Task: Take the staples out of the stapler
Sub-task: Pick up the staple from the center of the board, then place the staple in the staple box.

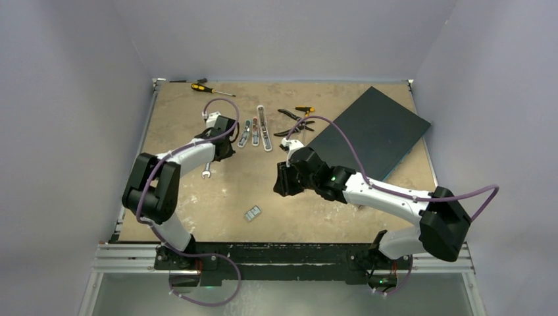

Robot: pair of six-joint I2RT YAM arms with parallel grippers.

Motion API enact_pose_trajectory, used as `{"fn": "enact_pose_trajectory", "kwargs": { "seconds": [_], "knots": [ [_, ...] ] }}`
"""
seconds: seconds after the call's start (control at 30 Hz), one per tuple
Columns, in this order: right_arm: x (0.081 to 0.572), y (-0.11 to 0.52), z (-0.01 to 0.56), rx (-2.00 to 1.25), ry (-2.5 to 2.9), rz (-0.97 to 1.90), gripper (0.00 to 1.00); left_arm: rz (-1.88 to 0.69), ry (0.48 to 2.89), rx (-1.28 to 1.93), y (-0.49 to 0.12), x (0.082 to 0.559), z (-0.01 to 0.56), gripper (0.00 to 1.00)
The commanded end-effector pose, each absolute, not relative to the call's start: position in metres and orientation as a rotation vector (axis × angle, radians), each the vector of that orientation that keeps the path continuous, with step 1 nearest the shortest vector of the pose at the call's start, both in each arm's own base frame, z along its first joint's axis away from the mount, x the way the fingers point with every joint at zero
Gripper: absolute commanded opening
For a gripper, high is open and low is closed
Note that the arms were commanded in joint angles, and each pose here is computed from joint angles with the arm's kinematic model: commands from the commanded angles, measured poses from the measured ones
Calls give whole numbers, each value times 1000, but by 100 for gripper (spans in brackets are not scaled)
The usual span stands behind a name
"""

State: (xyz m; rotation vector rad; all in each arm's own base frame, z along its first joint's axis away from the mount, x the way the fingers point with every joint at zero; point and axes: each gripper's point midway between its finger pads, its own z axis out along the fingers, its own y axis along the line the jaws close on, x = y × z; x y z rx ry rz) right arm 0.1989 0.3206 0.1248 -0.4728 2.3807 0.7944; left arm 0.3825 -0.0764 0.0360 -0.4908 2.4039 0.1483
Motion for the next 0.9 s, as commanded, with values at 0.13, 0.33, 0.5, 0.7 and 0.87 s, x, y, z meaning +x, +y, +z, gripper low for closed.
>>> {"fn": "enact_pose_trajectory", "kwargs": {
  "seconds": [0.13, 0.33, 0.5, 0.7, 0.87],
  "knots": [
    [212, 304, 152, -392, 2279, 742, 35, -56, 2422, -410, -135, 329, 67, 10],
    [217, 284, 161, -319, 2249, 682, 36, -249, 2451, -312, -176, 277, 80, 10],
    [218, 270, 165, -272, 2233, 655, 38, -352, 2452, -80, -209, 242, 89, 9],
    [218, 259, 164, -239, 2238, 617, 39, -443, 2478, 134, -240, 206, 75, 9],
    [217, 258, 164, -235, 2242, 614, 39, -409, 2491, 240, -236, 189, 64, 8]
  ]
}}
